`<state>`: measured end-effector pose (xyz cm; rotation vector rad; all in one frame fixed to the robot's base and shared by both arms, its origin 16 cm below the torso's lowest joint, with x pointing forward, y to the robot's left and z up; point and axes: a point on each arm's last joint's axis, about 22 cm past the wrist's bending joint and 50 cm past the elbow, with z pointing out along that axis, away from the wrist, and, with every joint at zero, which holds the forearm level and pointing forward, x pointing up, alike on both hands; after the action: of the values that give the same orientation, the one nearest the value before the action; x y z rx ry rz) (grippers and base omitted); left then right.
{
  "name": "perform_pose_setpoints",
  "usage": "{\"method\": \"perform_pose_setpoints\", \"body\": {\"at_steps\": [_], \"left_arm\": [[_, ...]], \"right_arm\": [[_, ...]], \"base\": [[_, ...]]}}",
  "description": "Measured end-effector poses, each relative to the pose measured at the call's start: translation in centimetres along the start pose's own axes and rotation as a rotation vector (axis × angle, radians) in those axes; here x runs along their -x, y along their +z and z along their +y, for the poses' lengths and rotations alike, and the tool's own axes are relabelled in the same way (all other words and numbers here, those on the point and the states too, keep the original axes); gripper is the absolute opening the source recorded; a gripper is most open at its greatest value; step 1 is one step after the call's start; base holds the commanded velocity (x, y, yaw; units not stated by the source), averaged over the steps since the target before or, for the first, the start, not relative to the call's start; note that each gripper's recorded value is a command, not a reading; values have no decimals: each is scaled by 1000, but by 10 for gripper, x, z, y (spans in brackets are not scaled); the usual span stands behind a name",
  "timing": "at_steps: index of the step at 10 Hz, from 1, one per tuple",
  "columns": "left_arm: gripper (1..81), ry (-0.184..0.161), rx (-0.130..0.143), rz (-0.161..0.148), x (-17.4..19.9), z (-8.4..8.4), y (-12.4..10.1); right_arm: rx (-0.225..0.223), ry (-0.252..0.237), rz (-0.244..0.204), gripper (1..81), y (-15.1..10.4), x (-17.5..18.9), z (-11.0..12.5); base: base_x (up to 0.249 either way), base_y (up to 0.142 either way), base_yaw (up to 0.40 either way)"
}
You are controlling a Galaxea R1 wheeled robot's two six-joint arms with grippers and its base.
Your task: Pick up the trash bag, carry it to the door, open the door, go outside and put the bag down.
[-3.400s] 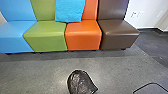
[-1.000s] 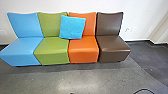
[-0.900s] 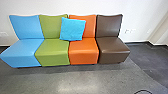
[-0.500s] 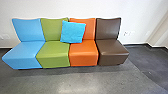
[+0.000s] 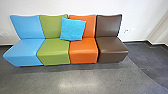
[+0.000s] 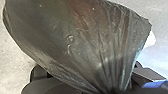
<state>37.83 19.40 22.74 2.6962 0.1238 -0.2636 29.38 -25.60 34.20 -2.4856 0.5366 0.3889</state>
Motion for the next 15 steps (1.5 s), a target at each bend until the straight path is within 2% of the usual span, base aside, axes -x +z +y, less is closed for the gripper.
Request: {"method": "perform_pose_setpoints", "body": {"at_steps": [3, 4, 6, 8, 10, 12, 14, 15], "left_arm": [[10, -2, -11, -54, 53, -6, -8], [10, 8, -8, -50, 57, -1, -16], [10, 27, -10, -20, 57, 7, -36], [10, 37, -8, -13, 74, 15, -52], [10, 50, -9, 14, 78, 24, -71], [10, 80, -5, 45, 80, 36, -89], [10, 96, 2, 51, 104, 48, -99], [10, 104, 4, 56, 119, 53, -103]], "right_arm": [[8, 49, -30, 811, 15, 54, 5], [2, 49, -29, 811, 17, 68, -1], [-11, 30, -7, 811, 7, 80, -11], [-11, 9, 12, 811, -2, 91, -17], [-23, -11, 27, 811, -8, 105, -29], [-17, -25, 56, 811, -20, 117, -27], [3, -40, 87, 811, -28, 127, -21], [0, -53, 105, 811, -30, 130, -26]], "base": [[0, 0, 0], [0, 0, 0], [0, 0, 0], [0, 0, 0], [0, 0, 0], [0, 0, 0], [0, 0, 0], [0, 0, 0]]}}
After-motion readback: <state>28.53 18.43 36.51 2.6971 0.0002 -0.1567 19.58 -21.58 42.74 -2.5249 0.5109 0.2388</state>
